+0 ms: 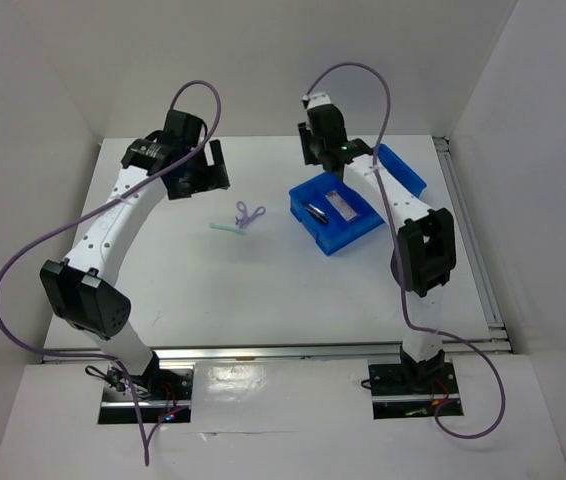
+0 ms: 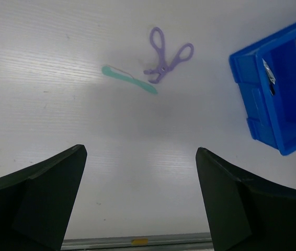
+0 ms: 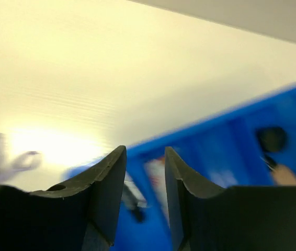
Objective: Organize the makeup
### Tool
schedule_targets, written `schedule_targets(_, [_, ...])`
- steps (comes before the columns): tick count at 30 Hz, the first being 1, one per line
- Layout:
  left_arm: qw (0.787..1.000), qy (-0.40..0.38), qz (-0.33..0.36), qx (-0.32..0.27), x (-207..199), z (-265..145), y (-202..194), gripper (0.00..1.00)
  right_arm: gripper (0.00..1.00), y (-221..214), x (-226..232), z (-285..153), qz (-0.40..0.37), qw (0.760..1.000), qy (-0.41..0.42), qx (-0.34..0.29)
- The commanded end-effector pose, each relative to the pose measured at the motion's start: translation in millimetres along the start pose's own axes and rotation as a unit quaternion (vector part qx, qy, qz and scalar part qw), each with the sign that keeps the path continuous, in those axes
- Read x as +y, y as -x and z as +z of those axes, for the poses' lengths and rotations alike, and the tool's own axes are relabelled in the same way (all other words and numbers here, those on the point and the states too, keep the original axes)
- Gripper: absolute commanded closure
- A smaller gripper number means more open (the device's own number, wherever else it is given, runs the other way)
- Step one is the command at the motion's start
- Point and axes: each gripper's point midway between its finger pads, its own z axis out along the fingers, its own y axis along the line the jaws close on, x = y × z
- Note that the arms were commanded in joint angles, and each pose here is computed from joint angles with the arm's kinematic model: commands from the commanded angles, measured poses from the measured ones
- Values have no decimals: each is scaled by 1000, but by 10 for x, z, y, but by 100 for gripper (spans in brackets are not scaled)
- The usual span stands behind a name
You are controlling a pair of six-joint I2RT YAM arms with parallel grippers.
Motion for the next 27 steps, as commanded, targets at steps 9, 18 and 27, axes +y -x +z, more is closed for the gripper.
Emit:
schedule_targets(9, [985,40,-95,-142,311,-661,293,0,13,-394,2146,-236,66,948,263,167])
schedule_targets(18, [990,43,-68,-120,323,-573,204,0,13,-823,2416,0,138,936,241,216])
schedule_targets(27, [992,29,-61,-104,265,-502,151,0,19,-912,2667,245,109,960,203,161])
